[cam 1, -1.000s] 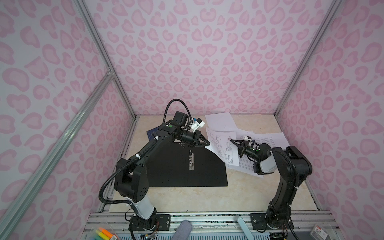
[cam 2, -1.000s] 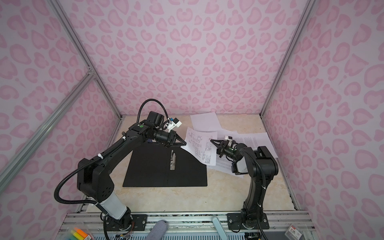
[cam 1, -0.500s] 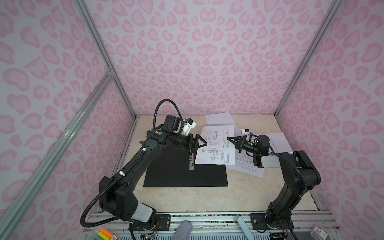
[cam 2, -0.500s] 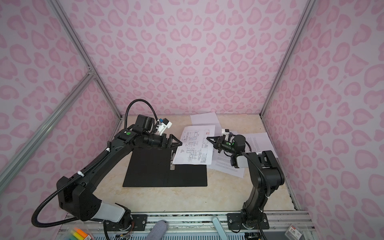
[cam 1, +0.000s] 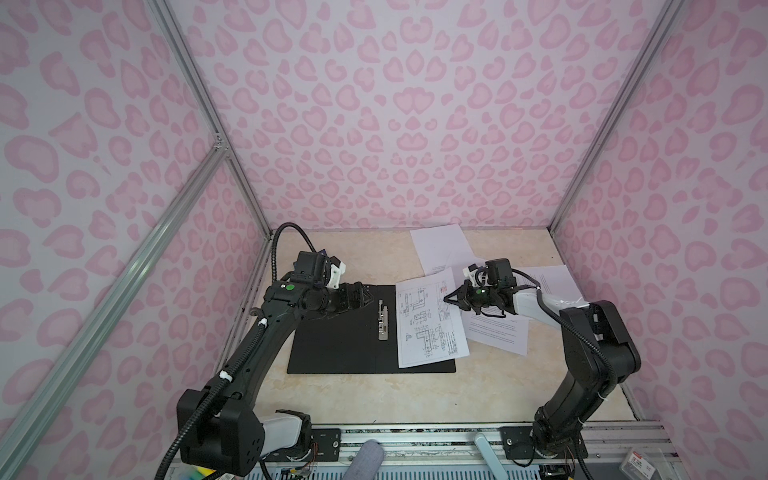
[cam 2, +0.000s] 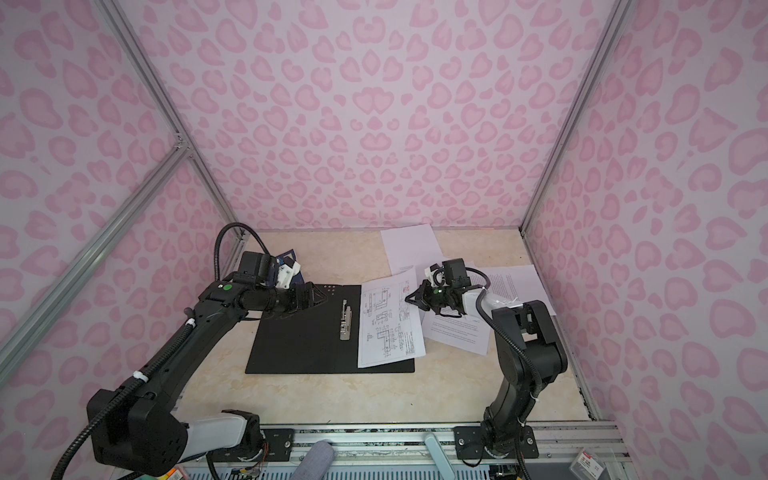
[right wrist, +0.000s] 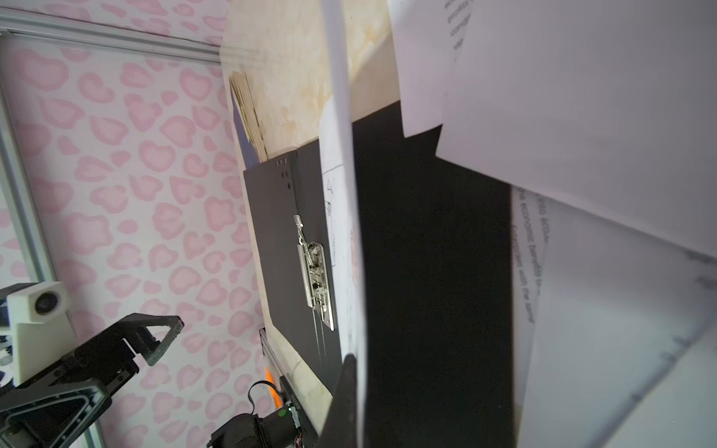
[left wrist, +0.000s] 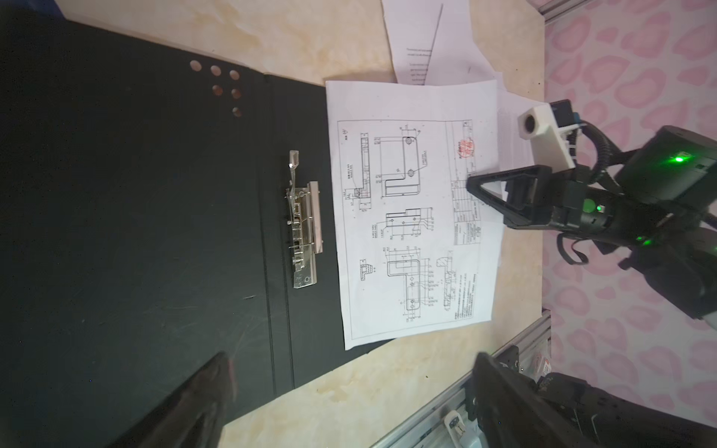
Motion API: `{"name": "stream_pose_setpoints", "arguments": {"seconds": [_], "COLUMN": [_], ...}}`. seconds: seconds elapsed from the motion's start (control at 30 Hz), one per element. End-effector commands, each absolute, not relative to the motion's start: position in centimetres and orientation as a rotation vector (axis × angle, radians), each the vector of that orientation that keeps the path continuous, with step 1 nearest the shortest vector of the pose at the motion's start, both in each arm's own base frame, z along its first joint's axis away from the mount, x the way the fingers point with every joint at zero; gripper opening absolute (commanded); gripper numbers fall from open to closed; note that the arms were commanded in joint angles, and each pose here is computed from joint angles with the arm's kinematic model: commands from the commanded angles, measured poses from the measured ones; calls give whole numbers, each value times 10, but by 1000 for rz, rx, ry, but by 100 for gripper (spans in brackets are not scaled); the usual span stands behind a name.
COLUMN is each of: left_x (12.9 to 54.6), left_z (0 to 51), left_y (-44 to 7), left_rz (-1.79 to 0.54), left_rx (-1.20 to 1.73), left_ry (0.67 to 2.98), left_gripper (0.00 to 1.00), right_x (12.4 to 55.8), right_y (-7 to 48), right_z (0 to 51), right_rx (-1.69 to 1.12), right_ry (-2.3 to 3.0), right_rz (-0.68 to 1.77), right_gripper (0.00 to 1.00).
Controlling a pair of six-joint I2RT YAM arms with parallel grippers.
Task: Put the files into the folder
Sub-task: 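Lay the drawing sheet onto the folder clip with both grippers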
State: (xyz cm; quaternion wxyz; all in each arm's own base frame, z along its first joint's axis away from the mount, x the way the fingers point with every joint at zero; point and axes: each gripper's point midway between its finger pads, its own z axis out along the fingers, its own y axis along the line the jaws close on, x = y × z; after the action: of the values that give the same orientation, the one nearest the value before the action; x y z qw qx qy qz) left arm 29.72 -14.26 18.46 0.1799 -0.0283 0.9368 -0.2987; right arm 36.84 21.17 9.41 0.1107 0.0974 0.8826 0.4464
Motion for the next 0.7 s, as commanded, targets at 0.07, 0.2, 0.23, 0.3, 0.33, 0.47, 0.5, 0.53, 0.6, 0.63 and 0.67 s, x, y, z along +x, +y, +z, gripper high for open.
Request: {"name": "stream_pose_setpoints", "arguments": {"seconds": [0.07, 0.2, 0.23, 0.3, 0.33, 0.47, 0.5, 0.53, 0.6, 0.63, 0.67], "left_x": [290, 291, 291, 291, 291, 293, 293, 293, 293, 293, 292], "left_z": [157, 138, 135, 129, 127, 127, 127, 127, 127, 126, 125], "left_y": [-132, -132, -133, -133, -132, -133, -133, -133, -133, -133, -133], "left_rz": [-801, -819, -831, -823, -819, -834, -836, -834, -832, -833, -833], "left_rx": [-147, -198, -202, -205, -202, -204, -202, -202, -199, -202, -205], "left_ry": [2745, 2784, 2787, 2799, 2803, 2800, 2797, 2797, 2796, 2797, 2800], "left_gripper": [98, 98, 98, 98, 98, 98, 98, 98, 98, 98, 98], "right_x": [357, 356, 356, 355, 354, 356, 355, 355, 353, 354, 353], "right_y": [222, 248, 256, 269, 273, 277, 276, 273, 269, 266, 262], "right_z": [107, 127, 133, 145, 150, 160, 159, 158, 148, 142, 131], "right_rx": [198, 183, 171, 142, 132, 138, 140, 144, 144, 143, 141], "right_ry": [2643, 2589, 2573, 2555, 2557, 2528, 2526, 2527, 2531, 2539, 2559], "right_rz": [1186, 1277, 1298, 1314, 1316, 1338, 1339, 1339, 1340, 1324, 1304], "right_gripper": [0, 0, 0, 0, 0, 0, 0, 0, 0, 0, 0]}}
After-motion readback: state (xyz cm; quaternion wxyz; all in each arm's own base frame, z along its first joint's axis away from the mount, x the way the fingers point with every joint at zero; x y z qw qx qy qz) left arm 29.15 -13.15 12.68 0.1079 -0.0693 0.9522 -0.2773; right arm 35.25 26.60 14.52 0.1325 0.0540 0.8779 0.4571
